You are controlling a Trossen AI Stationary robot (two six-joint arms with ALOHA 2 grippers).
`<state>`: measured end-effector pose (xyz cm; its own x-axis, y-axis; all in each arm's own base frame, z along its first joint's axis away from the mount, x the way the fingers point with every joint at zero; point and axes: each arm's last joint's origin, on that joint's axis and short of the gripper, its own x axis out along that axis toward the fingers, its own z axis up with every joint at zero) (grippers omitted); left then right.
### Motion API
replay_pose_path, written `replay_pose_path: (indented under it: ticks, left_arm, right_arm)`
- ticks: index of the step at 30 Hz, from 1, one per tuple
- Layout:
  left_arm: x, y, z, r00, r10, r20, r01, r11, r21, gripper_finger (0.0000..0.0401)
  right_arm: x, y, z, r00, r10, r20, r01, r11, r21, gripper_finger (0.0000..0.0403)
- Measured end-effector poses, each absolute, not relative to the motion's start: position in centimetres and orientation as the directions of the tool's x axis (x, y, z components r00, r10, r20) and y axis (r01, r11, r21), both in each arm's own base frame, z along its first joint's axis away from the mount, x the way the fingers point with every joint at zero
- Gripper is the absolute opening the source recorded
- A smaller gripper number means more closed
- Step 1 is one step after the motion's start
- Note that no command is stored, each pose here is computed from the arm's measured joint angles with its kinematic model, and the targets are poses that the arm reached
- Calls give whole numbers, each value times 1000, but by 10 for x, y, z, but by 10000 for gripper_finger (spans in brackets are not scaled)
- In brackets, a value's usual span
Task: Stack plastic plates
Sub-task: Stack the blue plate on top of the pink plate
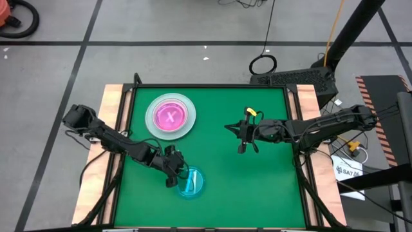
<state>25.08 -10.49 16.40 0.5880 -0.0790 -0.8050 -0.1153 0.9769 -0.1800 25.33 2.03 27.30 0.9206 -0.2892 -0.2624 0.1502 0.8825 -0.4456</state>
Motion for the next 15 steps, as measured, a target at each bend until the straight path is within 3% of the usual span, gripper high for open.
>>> replay_pose_path:
  ticks: [6, 11, 15]
  left_arm:
    - [254, -108, 156, 562, -132, -816, -131, 960, -245, 142]
    - [255, -106, 156, 587, -51, -808, -152, 973, -171, 224]
    - [256, -105, 157, 600, -29, -799, -128, 983, -132, 252]
  right_arm:
    - [253, 20, 272, 919, -289, -268, 148, 883, -445, 0]
    - [253, 20, 272, 919, -289, -268, 148, 883, -445, 0]
    - [253, 20, 272, 919, -289, -268, 148, 884, -444, 0]
